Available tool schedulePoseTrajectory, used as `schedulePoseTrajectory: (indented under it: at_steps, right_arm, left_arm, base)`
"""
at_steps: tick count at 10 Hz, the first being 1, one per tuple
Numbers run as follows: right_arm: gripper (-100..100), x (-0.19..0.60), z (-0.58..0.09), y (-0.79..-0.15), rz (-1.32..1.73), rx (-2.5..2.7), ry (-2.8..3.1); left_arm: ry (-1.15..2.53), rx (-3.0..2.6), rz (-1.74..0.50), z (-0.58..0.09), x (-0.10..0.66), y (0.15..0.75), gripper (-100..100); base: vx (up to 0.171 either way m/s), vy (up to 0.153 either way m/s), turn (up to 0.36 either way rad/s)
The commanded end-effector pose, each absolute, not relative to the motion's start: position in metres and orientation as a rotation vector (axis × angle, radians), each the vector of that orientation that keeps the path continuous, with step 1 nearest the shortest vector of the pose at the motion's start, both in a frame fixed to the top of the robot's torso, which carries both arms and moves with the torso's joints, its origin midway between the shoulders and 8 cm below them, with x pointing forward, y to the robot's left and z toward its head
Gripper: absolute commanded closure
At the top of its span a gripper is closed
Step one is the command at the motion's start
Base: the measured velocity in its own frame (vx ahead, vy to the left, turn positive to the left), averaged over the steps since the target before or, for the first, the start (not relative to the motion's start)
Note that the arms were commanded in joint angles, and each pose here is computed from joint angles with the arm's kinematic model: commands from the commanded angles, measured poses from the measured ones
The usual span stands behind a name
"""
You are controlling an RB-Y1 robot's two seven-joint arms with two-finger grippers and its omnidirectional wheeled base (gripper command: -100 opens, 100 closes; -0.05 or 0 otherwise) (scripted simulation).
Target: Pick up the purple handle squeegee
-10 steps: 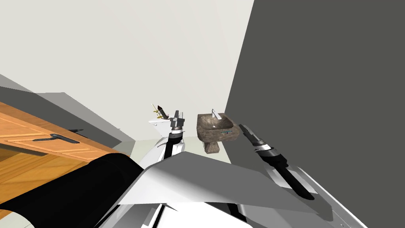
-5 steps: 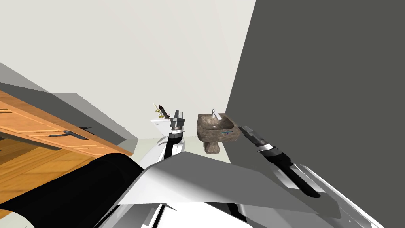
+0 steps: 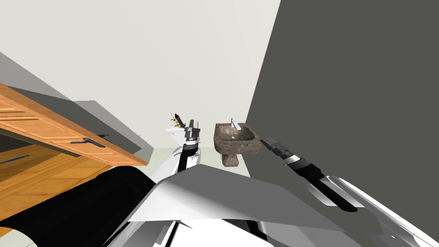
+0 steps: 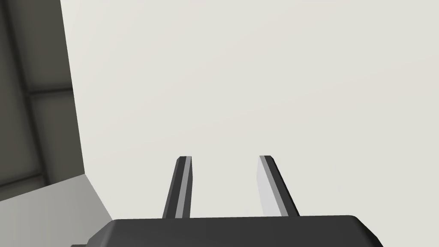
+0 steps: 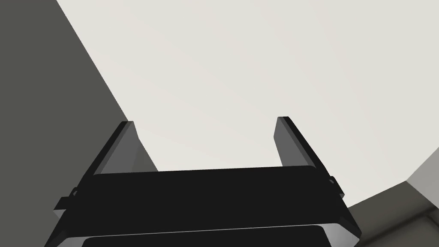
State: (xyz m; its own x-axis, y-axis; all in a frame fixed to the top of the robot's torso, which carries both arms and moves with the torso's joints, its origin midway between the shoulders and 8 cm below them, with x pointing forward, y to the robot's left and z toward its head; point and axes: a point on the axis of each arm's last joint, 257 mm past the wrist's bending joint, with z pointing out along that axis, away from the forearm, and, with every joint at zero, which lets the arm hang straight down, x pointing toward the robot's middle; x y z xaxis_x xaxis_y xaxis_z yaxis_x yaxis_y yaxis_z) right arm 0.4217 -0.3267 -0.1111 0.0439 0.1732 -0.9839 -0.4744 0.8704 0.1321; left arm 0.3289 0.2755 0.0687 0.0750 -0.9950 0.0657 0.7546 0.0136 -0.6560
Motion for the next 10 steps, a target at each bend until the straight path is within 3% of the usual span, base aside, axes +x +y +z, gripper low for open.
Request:
schedulePoseTrajectory:
  at_steps: [1,10]
  right_arm:
    - [-100,0.427,-0.125,-0.342,0.417,-0.333,1.493]
    - [-100,0.432,-0.164,-0.402,0.149,-0.653,1.656]
  left_arm:
    - [0.485,-0.625,-1.449,0.069,0.329,0.275,0]
    - [0.485,-0.625,-1.449,0.069,0.329,0.275,0]
  base:
    - [-0.001,-0.007,0.151]
    - [-0.003,0.024,0.093]
